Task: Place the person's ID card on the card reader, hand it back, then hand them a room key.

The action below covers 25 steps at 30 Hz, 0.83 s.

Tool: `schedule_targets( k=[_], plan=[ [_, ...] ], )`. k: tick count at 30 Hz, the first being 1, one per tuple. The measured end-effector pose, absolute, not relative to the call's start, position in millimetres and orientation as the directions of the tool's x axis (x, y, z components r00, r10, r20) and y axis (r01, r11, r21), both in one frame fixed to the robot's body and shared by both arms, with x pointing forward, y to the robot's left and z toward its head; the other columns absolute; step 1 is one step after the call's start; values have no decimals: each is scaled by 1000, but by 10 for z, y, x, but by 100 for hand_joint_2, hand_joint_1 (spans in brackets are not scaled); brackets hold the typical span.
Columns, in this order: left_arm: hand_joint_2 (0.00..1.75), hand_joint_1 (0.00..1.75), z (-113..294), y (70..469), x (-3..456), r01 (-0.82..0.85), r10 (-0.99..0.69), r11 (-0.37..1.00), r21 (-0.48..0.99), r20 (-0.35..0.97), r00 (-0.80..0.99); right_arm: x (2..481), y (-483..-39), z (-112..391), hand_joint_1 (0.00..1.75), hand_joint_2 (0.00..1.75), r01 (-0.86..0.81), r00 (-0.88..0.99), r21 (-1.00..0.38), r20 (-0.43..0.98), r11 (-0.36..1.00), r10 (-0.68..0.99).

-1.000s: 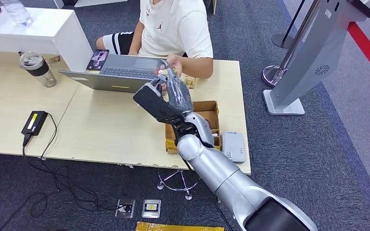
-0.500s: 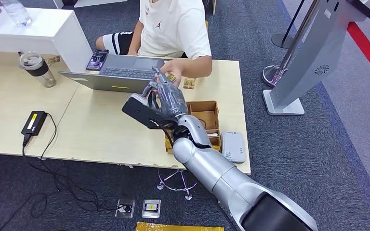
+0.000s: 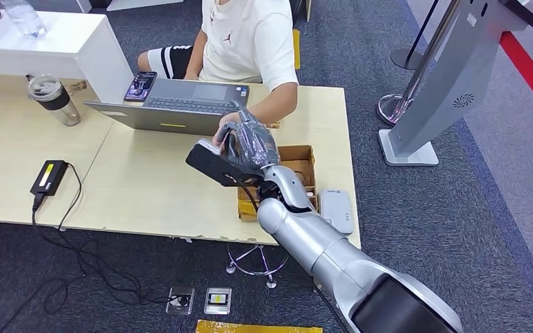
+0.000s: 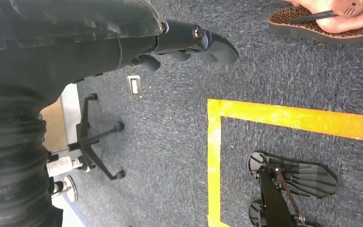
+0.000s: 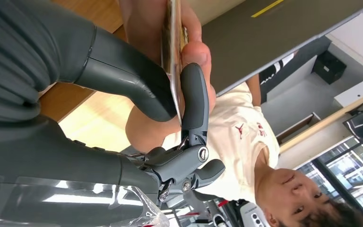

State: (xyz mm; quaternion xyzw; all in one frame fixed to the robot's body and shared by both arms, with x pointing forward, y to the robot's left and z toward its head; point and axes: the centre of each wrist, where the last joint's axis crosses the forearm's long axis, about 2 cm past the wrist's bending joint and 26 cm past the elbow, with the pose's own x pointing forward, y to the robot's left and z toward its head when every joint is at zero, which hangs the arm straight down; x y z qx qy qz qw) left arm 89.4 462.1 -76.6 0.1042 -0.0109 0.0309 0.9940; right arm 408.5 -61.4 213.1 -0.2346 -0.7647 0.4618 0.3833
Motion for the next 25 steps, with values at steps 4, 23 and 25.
schedule_targets(
  k=[4, 23, 25],
  plan=[
    [175, 0, -775, 4594, 895, -73, 70, 976, 207, 22, 997, 4123, -656, 2151, 175, 175, 10, -581, -881, 379, 472, 720],
    [175, 0, -792, 4542, 894, -83, 83, 975, 207, 10, 996, 4319, -899, 2281, 0, 175, 40, -484, -856, 435, 516, 759],
    [175, 0, -792, 4542, 895, -83, 83, 975, 207, 10, 996, 4320, -900, 2283, 0, 175, 41, -483, -856, 435, 516, 760]
  ],
)
